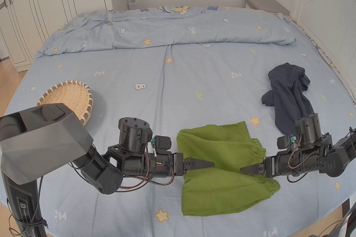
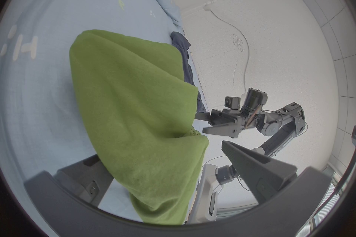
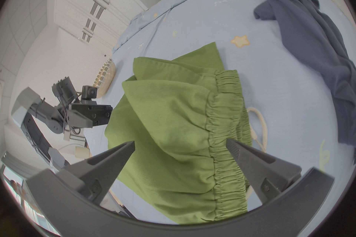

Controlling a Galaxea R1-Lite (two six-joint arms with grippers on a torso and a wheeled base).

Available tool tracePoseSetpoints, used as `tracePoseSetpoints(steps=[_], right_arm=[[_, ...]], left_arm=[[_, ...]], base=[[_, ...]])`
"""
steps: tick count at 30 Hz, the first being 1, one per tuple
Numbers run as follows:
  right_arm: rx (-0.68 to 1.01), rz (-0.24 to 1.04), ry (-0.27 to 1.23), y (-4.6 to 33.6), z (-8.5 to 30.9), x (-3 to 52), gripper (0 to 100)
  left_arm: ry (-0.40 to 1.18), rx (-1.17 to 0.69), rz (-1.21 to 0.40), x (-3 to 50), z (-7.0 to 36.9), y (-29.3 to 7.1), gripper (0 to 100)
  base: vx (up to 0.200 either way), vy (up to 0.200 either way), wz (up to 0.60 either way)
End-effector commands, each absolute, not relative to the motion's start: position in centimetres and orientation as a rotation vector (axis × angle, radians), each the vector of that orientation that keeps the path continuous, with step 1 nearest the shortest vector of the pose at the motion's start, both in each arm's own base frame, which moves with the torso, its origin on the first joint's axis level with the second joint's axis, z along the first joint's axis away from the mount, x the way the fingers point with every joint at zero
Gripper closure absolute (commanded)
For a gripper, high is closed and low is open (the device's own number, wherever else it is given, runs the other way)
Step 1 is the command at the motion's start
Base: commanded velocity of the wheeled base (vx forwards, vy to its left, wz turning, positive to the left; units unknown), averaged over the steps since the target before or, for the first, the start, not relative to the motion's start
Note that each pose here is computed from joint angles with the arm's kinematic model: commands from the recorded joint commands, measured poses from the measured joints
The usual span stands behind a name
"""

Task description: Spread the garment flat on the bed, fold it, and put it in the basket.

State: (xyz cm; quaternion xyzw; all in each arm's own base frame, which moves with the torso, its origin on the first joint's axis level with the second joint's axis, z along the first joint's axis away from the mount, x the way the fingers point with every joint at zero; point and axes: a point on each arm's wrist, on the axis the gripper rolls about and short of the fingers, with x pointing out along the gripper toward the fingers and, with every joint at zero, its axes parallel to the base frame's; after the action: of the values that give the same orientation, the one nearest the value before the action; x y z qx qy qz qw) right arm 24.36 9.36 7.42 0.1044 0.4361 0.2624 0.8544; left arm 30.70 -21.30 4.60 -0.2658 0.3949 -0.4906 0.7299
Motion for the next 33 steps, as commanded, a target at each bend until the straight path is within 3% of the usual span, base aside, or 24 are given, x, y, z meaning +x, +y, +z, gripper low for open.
tracePoseSetpoints(steps=[1,7,11,18,33], right_arm=[[0.307,0.486,0.886,7.7,7.8,24.7,0],[0.446,0.525,0.694,3.7,13.7,21.3,0],[0.501,0.449,0.629,0.7,15.0,20.2,0],[0.62,0.438,0.526,-4.7,16.2,19.7,0],[0.625,0.42,0.502,-5.4,16.6,19.6,0]], left_arm=[[0.878,-0.589,-1.123,30.5,3.8,-21.3,0],[0.903,-0.58,-1.137,30.6,2.6,-22.3,0],[0.919,-0.575,-1.138,30.7,1.8,-22.7,0],[0.927,-0.569,-1.154,30.9,1.5,-23.9,0],[1.005,-0.574,-1.103,32.1,2.4,-24.4,0]], base=[[0.0,0.0,0.0],[0.0,0.0,0.0],[0.0,0.0,0.0],[0.0,0.0,0.0],[0.0,0.0,0.0]])
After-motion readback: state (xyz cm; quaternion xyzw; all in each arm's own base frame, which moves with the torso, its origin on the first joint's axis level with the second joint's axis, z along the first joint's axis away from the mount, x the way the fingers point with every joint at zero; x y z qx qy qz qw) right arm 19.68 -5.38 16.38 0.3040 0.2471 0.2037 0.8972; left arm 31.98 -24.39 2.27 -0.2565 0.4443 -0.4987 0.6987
